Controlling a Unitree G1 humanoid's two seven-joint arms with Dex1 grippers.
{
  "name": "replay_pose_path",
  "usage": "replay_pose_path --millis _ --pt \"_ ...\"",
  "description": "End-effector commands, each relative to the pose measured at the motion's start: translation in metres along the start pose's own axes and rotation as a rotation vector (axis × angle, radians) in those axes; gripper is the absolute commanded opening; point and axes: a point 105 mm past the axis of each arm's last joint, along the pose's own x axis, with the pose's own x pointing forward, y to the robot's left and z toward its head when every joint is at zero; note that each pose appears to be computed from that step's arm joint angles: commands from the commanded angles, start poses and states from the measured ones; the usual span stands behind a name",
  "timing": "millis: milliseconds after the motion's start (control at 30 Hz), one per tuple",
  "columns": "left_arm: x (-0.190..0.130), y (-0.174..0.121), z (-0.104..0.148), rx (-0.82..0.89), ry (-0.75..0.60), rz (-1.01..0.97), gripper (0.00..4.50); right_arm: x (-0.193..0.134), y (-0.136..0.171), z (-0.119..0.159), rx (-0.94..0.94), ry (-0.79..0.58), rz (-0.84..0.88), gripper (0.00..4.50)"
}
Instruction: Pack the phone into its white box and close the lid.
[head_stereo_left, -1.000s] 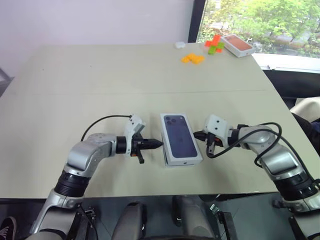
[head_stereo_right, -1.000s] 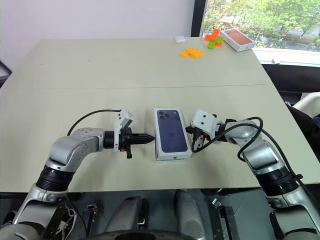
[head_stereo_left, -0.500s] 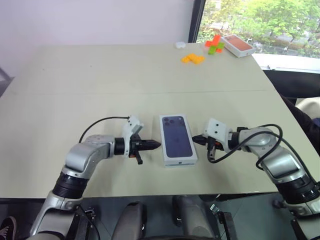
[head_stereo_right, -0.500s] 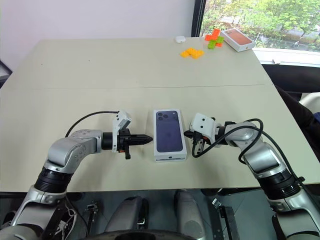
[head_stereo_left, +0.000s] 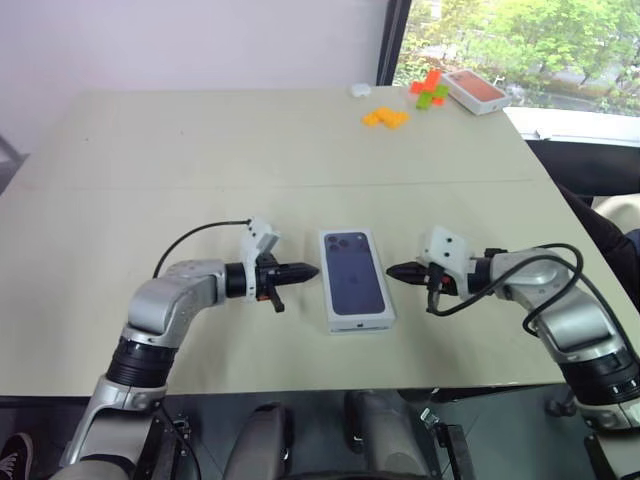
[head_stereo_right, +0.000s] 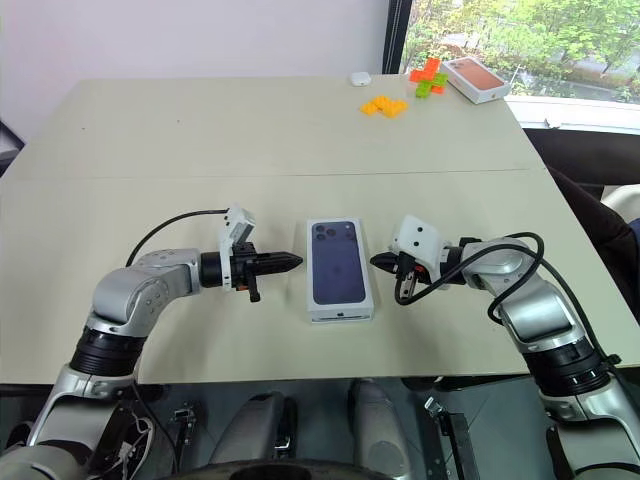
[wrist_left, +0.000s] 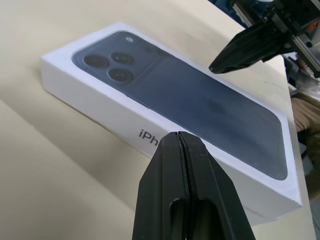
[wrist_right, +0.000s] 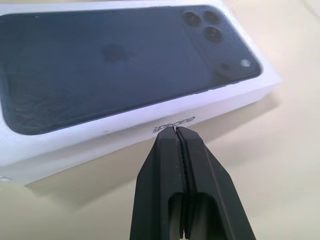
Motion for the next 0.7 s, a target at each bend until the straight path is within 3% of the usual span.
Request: replay_pose_path --millis 33,700 --pt "0.008 -0.022 -0.002 0.042 0.009 -0.068 0.0 0.0 0.003 0.007 -0.025 -0.024 0.008 0.03" --pt "0.004 -0.032 -0.006 0.03 0.027 -0.101 0.0 -0.007 0.036 0.014 0.014 -0.046 0.128 0.03"
